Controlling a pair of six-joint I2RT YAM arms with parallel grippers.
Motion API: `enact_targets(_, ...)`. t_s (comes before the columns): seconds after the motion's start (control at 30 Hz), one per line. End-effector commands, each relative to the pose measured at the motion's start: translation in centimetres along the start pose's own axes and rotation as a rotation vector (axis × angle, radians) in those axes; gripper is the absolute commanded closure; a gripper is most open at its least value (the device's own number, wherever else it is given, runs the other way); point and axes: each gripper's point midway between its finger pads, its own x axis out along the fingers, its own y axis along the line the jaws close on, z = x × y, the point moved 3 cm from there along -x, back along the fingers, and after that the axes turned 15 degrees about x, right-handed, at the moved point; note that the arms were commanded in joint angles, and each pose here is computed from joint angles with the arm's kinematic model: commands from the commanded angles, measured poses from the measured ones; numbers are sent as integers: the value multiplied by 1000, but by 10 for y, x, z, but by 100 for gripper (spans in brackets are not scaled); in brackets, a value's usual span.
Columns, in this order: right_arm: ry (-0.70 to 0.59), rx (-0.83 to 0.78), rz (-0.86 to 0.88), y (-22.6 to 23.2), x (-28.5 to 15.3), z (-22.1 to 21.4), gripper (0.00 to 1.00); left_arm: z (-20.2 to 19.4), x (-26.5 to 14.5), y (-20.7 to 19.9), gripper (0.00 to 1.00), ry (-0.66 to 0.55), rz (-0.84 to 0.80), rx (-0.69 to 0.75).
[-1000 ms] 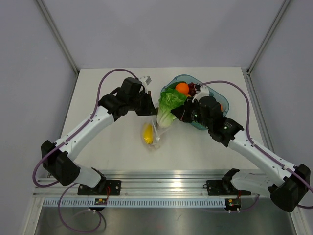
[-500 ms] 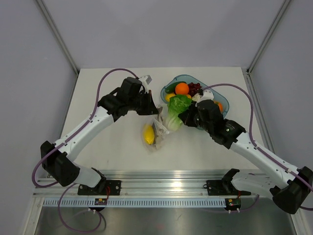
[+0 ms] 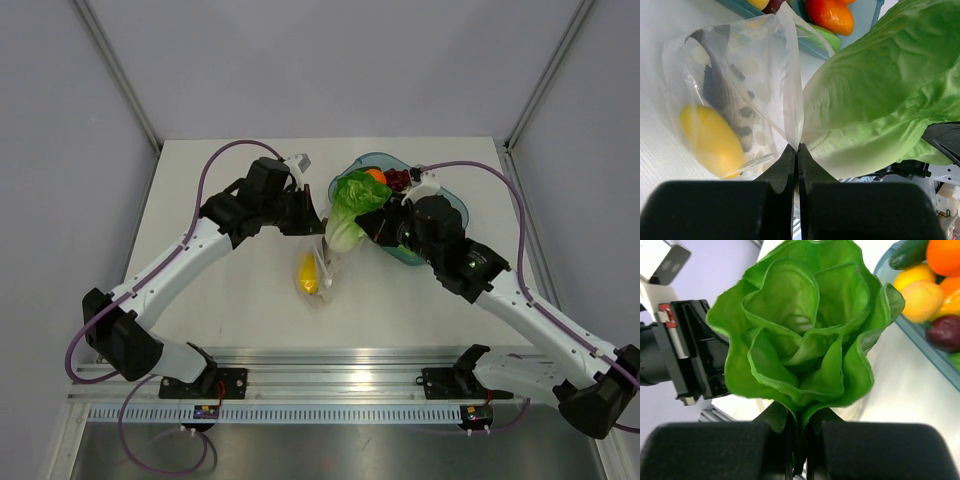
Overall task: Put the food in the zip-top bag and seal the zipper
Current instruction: Place the fake vegetable in the zipper food storage bag.
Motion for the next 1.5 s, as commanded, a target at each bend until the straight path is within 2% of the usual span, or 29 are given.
enact_targets(0.0,-17,59,142,33,1,6,100,15,-14,-14,100,-84,-61,34)
enact_targets(0.27,69,91,128,22,16,-25,100,16,-12,-15,100,-86,-75,35)
enact_targets(0.4,133,107,65,-4,25,-56,100,15,-11,-15,100,-86,-74,39)
enact_targets(0.53,127,80,-56,-32,27,-68,100,14,-11,-15,100,-83,-77,40)
enact_targets(0.67,100,36,-151,-49,24,-65,100,15,-13,-16,100,-89,-79,43)
enact_targets(0.83,16,-66,-293,-62,14,-39,100,16,-17,-18,100,-96,-87,49)
enact_targets(1.0,-43,-132,-304,-49,2,-15,100,23,-23,-23,100,-106,-97,65)
enact_targets(1.13,-52,-204,-381,-52,-7,-7,100,29,-26,-25,100,-114,-98,70)
enact_targets(1.33,-65,-247,-388,-41,-15,3,100,32,-27,-25,100,-112,-90,82)
enact_targets(1.47,-60,-232,-286,-19,-16,7,100,25,-17,-25,100,-76,-102,83)
